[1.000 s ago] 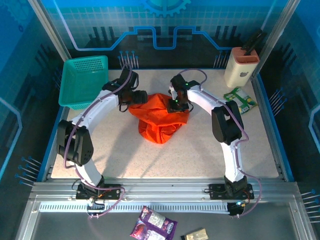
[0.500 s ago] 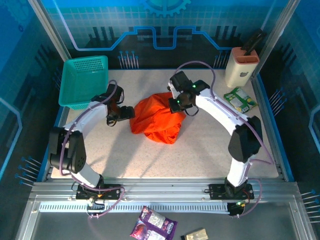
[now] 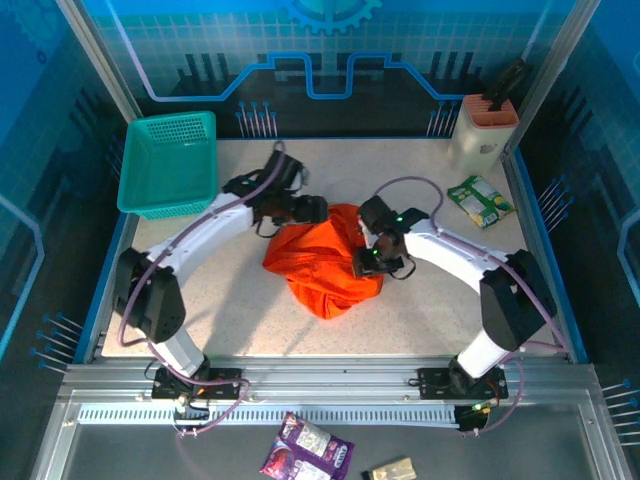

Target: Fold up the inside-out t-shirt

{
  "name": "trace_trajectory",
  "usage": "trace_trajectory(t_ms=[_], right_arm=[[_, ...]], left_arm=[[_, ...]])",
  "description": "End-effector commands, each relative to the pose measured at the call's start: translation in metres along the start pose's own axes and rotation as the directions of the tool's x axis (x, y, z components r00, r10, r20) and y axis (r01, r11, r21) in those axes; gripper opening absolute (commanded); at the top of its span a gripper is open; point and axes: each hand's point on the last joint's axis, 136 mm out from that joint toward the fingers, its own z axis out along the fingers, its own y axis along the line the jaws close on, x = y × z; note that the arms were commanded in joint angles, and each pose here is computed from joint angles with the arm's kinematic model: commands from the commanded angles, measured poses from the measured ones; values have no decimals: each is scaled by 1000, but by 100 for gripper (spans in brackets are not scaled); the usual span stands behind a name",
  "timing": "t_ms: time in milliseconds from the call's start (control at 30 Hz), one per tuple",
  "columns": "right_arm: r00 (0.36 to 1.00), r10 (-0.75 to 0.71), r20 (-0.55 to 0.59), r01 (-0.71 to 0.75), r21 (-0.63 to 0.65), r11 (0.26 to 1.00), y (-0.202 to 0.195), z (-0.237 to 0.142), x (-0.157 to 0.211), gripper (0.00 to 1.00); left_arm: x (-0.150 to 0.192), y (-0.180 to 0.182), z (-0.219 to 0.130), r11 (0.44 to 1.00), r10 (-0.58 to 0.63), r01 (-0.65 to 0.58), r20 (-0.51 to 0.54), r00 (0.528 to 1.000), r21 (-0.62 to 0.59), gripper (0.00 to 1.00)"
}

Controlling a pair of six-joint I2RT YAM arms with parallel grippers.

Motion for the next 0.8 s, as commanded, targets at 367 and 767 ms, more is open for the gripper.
trace_trajectory(t_ms=[367,767], right_arm=[[988,141,57,-136,-95,986,-23,28,-68,53],[941,118,318,-98,-80,992,-33,-91,-126,0]], left_arm=[[28,8,89,925,163,-211,-172,971,-315,69],[-59,-13,15,989,119,-112,76,990,-93,0]])
